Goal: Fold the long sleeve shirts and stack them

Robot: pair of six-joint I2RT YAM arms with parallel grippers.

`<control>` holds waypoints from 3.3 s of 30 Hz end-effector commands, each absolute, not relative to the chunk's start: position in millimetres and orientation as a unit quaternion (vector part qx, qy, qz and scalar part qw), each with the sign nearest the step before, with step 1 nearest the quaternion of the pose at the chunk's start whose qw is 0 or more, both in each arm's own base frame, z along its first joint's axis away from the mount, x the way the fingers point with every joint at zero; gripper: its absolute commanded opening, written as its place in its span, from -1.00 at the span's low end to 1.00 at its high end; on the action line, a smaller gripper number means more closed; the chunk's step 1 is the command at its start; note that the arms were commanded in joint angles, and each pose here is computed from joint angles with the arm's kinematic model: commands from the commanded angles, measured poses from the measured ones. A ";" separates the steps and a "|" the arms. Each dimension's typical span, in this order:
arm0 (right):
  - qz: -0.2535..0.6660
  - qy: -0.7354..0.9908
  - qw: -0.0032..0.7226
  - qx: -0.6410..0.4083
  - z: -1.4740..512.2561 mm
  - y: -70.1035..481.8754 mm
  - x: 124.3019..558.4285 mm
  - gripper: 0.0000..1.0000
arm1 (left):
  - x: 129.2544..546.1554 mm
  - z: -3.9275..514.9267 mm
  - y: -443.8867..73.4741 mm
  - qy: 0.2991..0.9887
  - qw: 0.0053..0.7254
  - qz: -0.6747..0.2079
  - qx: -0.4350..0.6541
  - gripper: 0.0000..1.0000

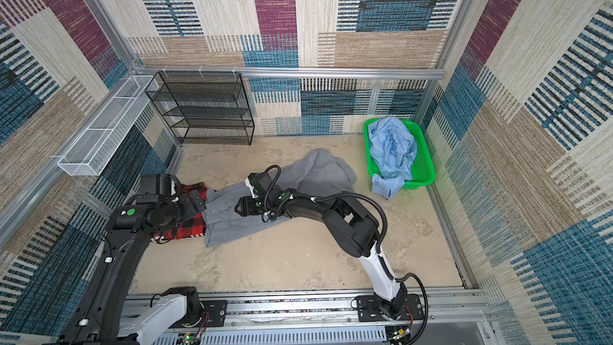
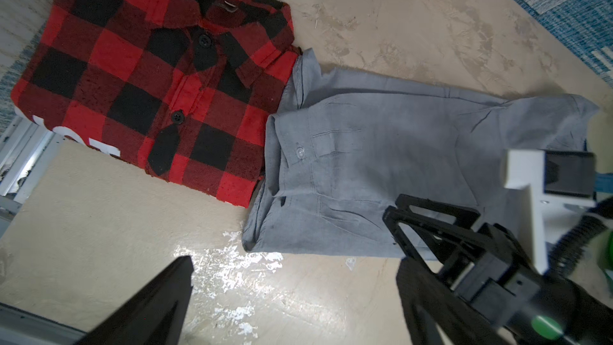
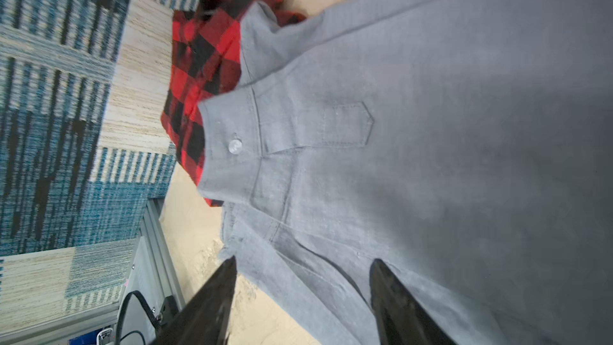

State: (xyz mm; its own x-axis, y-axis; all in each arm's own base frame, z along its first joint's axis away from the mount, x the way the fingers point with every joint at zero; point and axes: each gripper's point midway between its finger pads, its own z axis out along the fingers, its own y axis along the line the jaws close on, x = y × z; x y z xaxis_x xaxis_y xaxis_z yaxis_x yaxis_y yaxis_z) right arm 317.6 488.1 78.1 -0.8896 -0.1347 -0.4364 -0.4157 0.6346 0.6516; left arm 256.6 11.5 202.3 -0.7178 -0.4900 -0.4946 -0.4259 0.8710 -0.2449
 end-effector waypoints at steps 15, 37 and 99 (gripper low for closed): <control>0.291 0.938 0.122 -0.143 19.8 356.7 230.9 0.29 | 264.2 186.0 5.6 0.927 0.273 -0.087 -0.243 0.98; 0.280 0.917 0.285 0.013 143.4 185.1 341.5 0.48 | 250.7 118.9 -43.8 0.928 0.180 -0.194 -0.264 0.97; 0.266 0.860 0.261 -0.348 77.5 474.0 430.6 0.23 | 383.7 141.0 -20.2 0.933 0.216 -0.128 -0.258 0.92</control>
